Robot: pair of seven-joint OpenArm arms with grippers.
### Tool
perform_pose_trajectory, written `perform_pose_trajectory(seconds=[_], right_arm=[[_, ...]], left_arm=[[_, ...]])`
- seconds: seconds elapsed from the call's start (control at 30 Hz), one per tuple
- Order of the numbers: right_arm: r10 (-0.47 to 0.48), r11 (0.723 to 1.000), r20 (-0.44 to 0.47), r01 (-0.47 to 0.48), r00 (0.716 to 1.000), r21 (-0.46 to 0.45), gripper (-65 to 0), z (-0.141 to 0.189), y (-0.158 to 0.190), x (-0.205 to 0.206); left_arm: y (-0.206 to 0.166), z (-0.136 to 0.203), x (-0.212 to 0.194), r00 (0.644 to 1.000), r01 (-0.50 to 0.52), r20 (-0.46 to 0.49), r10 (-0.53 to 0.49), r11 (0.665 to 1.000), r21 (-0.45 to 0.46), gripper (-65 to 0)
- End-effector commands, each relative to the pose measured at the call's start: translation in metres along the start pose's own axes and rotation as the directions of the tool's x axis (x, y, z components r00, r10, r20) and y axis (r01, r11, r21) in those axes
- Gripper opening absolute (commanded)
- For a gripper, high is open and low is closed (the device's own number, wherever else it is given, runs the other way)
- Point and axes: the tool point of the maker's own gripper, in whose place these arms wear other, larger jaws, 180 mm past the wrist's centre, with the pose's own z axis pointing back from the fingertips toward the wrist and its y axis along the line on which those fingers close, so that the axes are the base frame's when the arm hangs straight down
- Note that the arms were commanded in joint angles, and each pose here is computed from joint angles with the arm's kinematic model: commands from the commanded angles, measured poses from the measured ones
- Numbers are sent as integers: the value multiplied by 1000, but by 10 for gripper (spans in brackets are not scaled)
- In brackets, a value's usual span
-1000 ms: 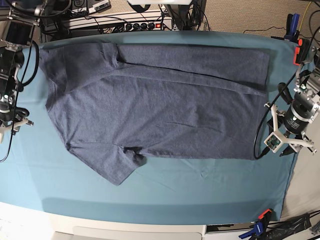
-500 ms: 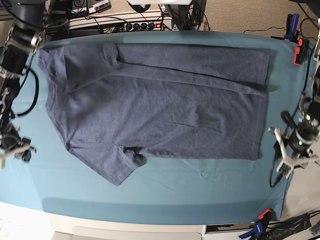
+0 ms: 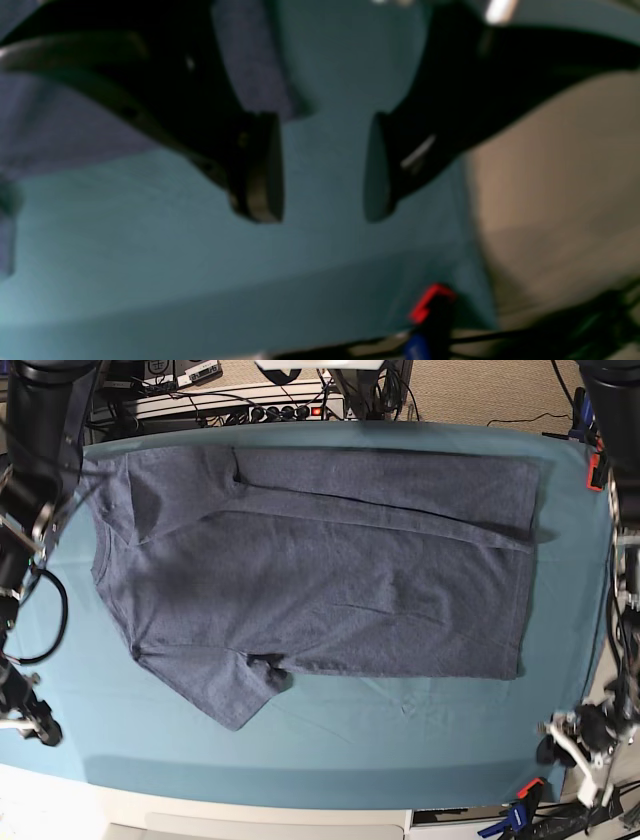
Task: Fold the T-shirt properly
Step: 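Lower the right gripper to the hem corner beside the sleeve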
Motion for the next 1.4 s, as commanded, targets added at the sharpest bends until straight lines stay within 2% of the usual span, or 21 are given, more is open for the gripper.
perform_pose_trajectory(seconds=[0.0,0.1,0.17,0.27,0.33,0.43,0.5,0.67,0.77,1.03,1.1,1.27,1.37], right_arm=[[-29,999,39,27,999,47,-438,-2,17,19],[-119,988,-58,124,991,88,-438,-25,33,-8],[-120,981,-130,138,984,134,-438,-36,50,-28],[-47,980,-231,90,972,177,-438,-45,73,-53],[45,985,-308,9,950,173,-438,-48,80,-71],[194,978,-425,-140,884,156,-438,-46,78,-93],[278,961,-489,-244,827,132,-438,-44,71,-103],[418,878,-602,-473,680,76,-438,-40,44,-116],[459,824,-635,-565,622,42,-438,-39,27,-119],[536,698,-645,-715,544,-24,-438,-38,2,-102],[537,689,-652,-724,535,-26,-438,-37,0,-102],[533,689,-658,-724,531,-25,-436,-36,-1,-103],[531,689,-663,-724,527,-24,-379,-36,-2,-103]], left_arm=[[0,8,37,996,-30,81,32,999,-30,-367],[-10,2,46,987,-133,71,143,983,-129,-368],[-16,-2,45,979,-186,46,198,966,-180,-369],[-18,-8,34,963,-265,-6,270,938,-223,-373],[-15,-10,20,953,-303,-43,301,926,-226,-374],[-3,-10,-7,937,-348,-102,334,917,-193,-374],[6,-8,-23,933,-353,-134,333,920,-170,-374],[22,7,-38,921,-377,-168,351,912,-160,-374],[38,17,-42,919,-381,-163,360,916,-129,-374],[65,37,-49,916,-385,-150,371,920,-77,-374],[67,38,-49,917,-385,-149,371,920,-74,-374],[65,37,-48,916,-388,-146,374,918,-80,-374],[66,37,-48,916,-388,-147,374,918,-80,-374]])
